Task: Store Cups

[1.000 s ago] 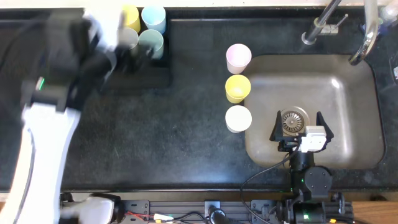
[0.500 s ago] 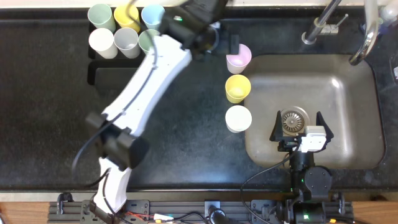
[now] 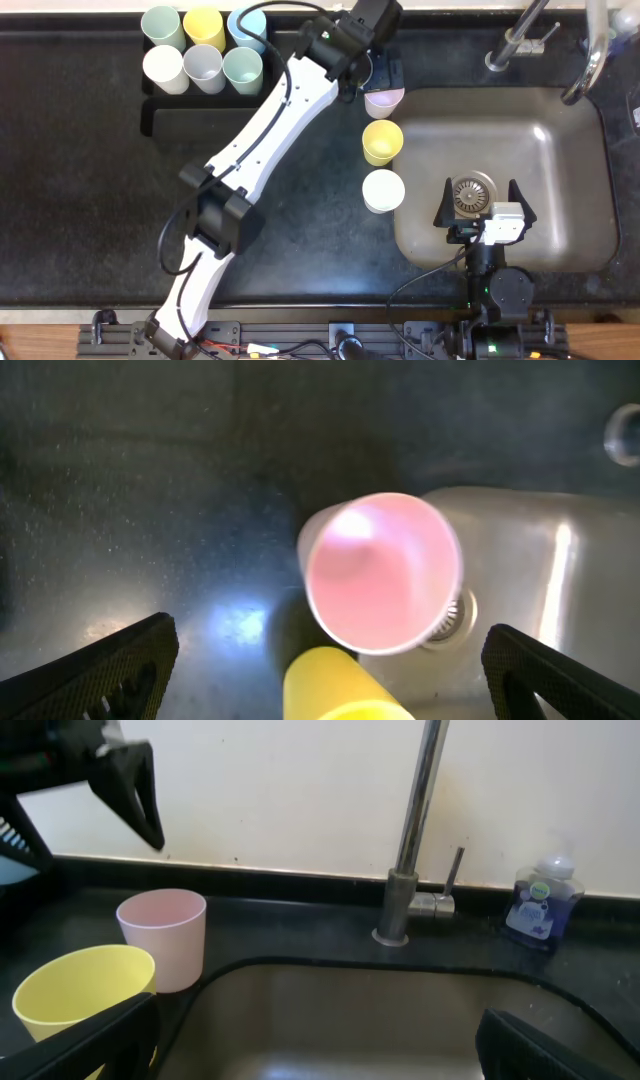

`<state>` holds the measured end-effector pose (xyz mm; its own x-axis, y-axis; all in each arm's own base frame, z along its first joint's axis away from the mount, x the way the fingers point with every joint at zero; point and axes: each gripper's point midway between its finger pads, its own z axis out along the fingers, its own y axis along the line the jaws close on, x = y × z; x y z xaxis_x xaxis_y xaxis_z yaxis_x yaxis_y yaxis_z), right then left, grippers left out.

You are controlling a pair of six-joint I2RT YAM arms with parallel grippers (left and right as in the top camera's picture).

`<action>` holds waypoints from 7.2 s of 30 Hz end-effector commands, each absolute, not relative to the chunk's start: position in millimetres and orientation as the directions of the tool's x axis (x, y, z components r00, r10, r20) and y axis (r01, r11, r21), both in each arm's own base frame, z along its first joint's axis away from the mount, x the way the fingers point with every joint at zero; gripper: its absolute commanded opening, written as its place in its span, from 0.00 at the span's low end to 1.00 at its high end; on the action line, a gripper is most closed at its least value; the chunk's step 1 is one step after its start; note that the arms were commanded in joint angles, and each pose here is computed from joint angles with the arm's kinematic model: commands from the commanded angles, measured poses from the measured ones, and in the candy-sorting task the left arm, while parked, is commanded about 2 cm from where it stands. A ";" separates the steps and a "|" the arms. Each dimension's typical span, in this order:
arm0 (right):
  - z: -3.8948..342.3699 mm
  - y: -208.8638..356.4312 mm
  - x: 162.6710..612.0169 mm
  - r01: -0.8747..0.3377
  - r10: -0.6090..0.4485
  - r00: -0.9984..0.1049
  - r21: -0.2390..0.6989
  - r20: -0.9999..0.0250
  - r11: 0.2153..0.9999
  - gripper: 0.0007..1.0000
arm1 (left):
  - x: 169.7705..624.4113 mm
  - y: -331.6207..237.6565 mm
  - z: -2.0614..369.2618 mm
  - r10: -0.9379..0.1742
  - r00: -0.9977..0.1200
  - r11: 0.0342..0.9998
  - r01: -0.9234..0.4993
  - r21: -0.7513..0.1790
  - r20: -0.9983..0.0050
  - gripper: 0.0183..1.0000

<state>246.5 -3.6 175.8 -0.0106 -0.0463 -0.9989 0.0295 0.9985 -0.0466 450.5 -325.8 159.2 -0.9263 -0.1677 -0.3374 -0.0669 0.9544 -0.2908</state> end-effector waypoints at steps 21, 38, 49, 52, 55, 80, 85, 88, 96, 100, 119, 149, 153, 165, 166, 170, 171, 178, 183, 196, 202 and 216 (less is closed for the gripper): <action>172.7 -3.4 246.7 0.026 -0.050 -0.010 -0.050 -0.999 0.998 1.00 | 461.5 -313.8 112.5 -0.224 -0.948 0.946 -0.157 -0.282 -0.226 1.00; 172.7 -3.4 246.7 0.026 -0.050 -0.010 -0.050 -0.999 0.998 1.00 | 461.5 -314.8 101.7 -0.222 -0.952 0.948 -0.160 -0.275 -0.210 0.02; 172.7 -3.3 246.7 0.026 -0.050 -0.010 -0.050 -0.999 0.998 1.00 | 469.9 -287.1 136.3 -0.272 -0.931 0.936 -0.197 -0.292 -0.242 0.02; 172.7 -3.4 246.7 0.026 -0.050 -0.010 -0.050 -0.999 0.998 1.00 | 466.7 -262.0 176.2 -0.311 -0.913 0.923 -0.224 -0.314 -0.264 0.02; 172.7 -3.4 246.7 0.026 -0.050 -0.010 -0.050 -0.999 0.998 0.99 | 460.1 -234.6 224.4 -0.357 -0.886 0.901 -0.243 -0.359 -0.296 0.02; 172.7 -3.4 246.7 0.026 -0.050 -0.010 -0.050 -0.999 0.998 1.00 | 347.5 53.9 202.7 -0.878 -0.448 0.479 -0.828 -0.293 -0.170 0.02; 172.7 -3.4 246.7 0.026 -0.050 -0.010 -0.050 -0.999 0.998 1.00 | 345.9 65.7 193.5 -0.887 -0.424 0.460 -0.845 -0.274 -0.182 0.02; 172.7 -3.4 246.7 0.026 -0.050 -0.010 -0.050 -0.999 0.998 1.00 | 346.0 72.2 192.3 -0.886 -0.413 0.457 -0.852 -0.253 -0.209 0.02; 172.7 -3.3 246.7 0.026 -0.050 -0.010 -0.050 -0.999 0.998 1.00 | 370.1 79.4 177.9 -0.886 -0.403 0.455 -0.849 -0.267 -0.230 0.02; 172.7 -3.4 246.7 0.026 -0.050 -0.010 -0.050 -0.999 0.998 1.00 | 372.4 81.5 169.7 -0.889 -0.401 0.449 -0.857 -0.254 -0.219 0.02; 172.7 -3.4 246.7 0.026 -0.050 -0.010 -0.050 -0.999 0.998 1.00 | 387.0 97.0 129.4 -0.905 -0.386 0.418 -0.884 -0.209 -0.179 0.02; 172.7 -3.4 246.7 0.026 -0.050 -0.010 -0.050 -0.999 0.998 1.00 | 398.5 93.9 90.4 -0.902 -0.403 0.425 -0.893 -0.148 -0.157 0.02; 172.7 -3.4 246.7 0.026 -0.050 -0.010 -0.050 -0.999 0.998 1.00 | 401.0 91.6 85.5 -0.902 -0.407 0.426 -0.891 -0.154 -0.143 0.02; 172.7 -3.3 246.7 0.026 -0.050 -0.010 -0.050 -0.999 0.998 0.99 | 402.2 90.3 106.8 -0.900 -0.402 0.431 -0.880 -0.198 -0.172 1.00; 172.7 -3.3 246.7 0.026 -0.050 -0.010 -0.050 -0.999 0.998 1.00 | 402.3 90.4 113.5 -0.899 -0.399 0.432 -0.877 -0.211 -0.182 1.00; 172.7 -3.4 246.7 0.026 -0.050 -0.010 -0.050 -0.999 0.998 1.00 | 399.9 89.6 144.9 -0.895 -0.384 0.436 -0.859 -0.268 -0.226 1.00; 172.7 -3.4 246.7 0.026 -0.050 -0.010 -0.050 -0.999 0.998 1.00 | 397.7 88.3 154.9 -0.894 -0.381 0.438 -0.853 -0.284 -0.237 1.00; 172.7 -3.4 246.7 0.026 -0.050 -0.010 -0.050 -0.999 0.998 1.00 | 400.2 25.7 221.9 -0.799 -0.505 0.601 -0.691 -0.403 -0.327 1.00; 172.7 -3.3 246.7 0.026 -0.050 -0.010 -0.050 -0.999 0.998 1.00 | 414.0 -94.7 236.4 -0.597 -0.702 0.793 -0.446 -0.415 -0.387 1.00; 172.7 -3.4 246.7 0.026 -0.050 -0.010 -0.050 -0.999 0.998 0.99 | 368.8 -330.8 148.8 -0.160 -0.951 0.938 -0.064 -0.339 -0.265 1.00; 172.7 -3.4 246.7 0.026 -0.050 -0.010 -0.050 -0.999 0.998 1.00 | 363.0 -328.6 120.9 -0.144 -0.968 0.953 -0.081 -0.291 -0.204 1.00; 172.7 -3.3 246.7 0.026 -0.050 -0.010 -0.050 -0.999 0.998 1.00 | 365.5 -325.6 93.5 -0.149 -0.977 0.959 -0.105 -0.263 -0.154 0.83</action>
